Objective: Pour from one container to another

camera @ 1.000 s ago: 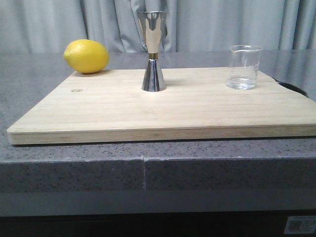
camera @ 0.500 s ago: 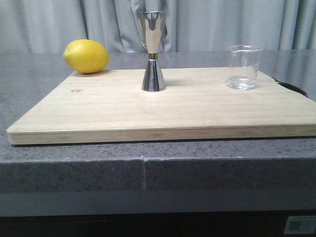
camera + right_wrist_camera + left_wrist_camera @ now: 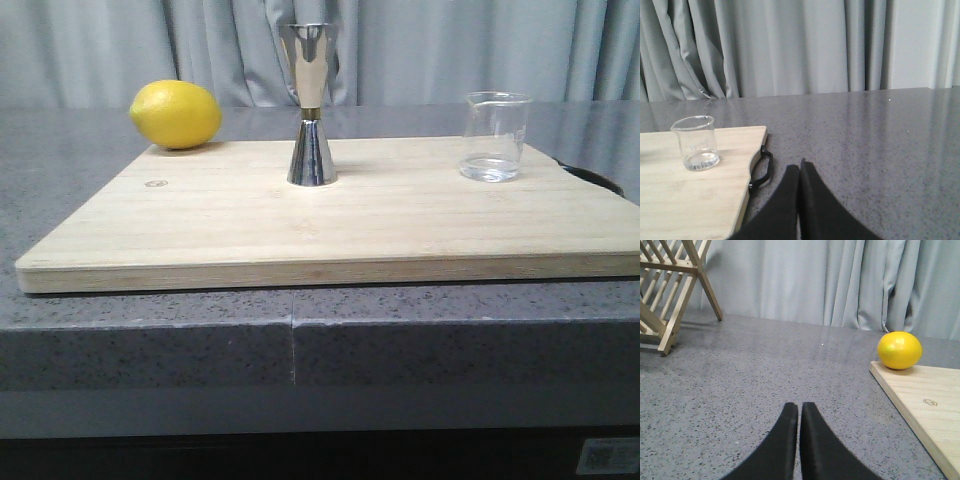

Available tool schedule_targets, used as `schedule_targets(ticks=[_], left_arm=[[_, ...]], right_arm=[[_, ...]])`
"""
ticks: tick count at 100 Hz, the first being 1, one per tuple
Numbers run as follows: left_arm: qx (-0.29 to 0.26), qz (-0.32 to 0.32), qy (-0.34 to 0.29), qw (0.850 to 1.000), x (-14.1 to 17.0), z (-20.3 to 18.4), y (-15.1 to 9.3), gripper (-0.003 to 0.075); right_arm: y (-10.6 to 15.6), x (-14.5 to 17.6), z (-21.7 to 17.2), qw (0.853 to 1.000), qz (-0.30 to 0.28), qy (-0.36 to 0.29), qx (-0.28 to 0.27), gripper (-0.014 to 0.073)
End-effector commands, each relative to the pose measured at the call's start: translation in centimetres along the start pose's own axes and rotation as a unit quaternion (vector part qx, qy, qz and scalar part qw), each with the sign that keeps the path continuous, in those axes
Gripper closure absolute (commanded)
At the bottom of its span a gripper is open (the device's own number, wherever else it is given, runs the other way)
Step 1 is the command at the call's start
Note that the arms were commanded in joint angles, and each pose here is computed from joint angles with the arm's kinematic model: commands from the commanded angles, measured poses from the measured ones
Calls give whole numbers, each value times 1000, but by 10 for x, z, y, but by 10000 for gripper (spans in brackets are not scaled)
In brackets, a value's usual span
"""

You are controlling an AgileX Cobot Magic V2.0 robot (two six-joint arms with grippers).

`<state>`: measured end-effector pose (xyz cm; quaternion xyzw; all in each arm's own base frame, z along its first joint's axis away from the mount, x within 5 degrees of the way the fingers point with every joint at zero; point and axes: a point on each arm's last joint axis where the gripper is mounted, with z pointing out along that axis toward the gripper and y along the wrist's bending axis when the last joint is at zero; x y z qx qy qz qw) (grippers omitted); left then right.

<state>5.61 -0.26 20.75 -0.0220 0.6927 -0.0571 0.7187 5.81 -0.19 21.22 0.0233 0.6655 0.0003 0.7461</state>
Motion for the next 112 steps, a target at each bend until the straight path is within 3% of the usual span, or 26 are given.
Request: schedule_targets(ticks=[1, 112], left_arm=[[4, -9, -39, 999, 0, -1, 0, 739], [4, -9, -39, 999, 0, -1, 0, 739]], right_arm=[[0, -4, -2, 999, -3, -32, 2, 666], [-1, 0, -4, 1000, -9, -12, 6, 666]])
